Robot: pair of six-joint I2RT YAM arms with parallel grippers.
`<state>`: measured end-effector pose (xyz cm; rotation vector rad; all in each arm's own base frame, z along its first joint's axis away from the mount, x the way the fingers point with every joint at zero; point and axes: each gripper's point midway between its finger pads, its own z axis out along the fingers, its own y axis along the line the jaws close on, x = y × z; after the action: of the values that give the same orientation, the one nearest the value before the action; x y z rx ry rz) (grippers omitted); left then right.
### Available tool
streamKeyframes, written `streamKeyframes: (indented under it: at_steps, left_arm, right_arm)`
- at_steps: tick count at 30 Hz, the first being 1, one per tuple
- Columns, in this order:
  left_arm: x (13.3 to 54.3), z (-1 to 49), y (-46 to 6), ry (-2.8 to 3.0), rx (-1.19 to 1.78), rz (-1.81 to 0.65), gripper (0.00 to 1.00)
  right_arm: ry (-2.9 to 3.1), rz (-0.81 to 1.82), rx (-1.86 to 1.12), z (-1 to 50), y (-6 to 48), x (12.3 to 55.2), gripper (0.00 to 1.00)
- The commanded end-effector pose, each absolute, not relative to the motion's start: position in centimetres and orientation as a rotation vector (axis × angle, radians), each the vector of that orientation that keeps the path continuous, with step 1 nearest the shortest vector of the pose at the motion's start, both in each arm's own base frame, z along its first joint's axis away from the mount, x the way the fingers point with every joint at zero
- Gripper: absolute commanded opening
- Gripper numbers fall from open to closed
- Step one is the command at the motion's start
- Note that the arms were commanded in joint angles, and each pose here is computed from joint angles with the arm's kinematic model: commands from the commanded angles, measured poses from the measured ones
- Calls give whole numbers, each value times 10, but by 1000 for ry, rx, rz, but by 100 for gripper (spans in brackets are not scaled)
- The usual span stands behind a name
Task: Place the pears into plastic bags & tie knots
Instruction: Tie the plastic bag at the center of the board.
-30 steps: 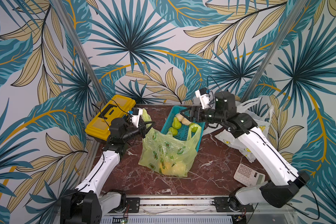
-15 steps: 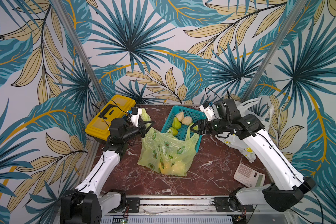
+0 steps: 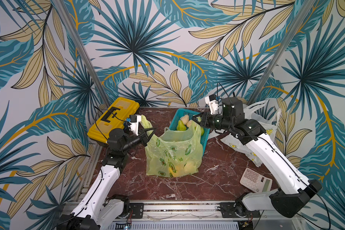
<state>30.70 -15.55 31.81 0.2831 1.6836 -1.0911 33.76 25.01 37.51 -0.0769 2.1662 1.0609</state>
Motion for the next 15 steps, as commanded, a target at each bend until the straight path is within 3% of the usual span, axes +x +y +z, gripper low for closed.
streamKeyframes:
  at_steps: [1,9,15]
  left_arm:
    - [316,319,-150,1687,261,-1065,1]
    - [338,308,-137,1760,214,-1089,2]
    - [338,305,-139,1769,235,-1106,4]
  right_arm:
    - [2155,1035,-91,367,257,355,23]
    - [2132,892,-419,363,226,320,89]
    - [2061,857,-513,320,213,300,99]
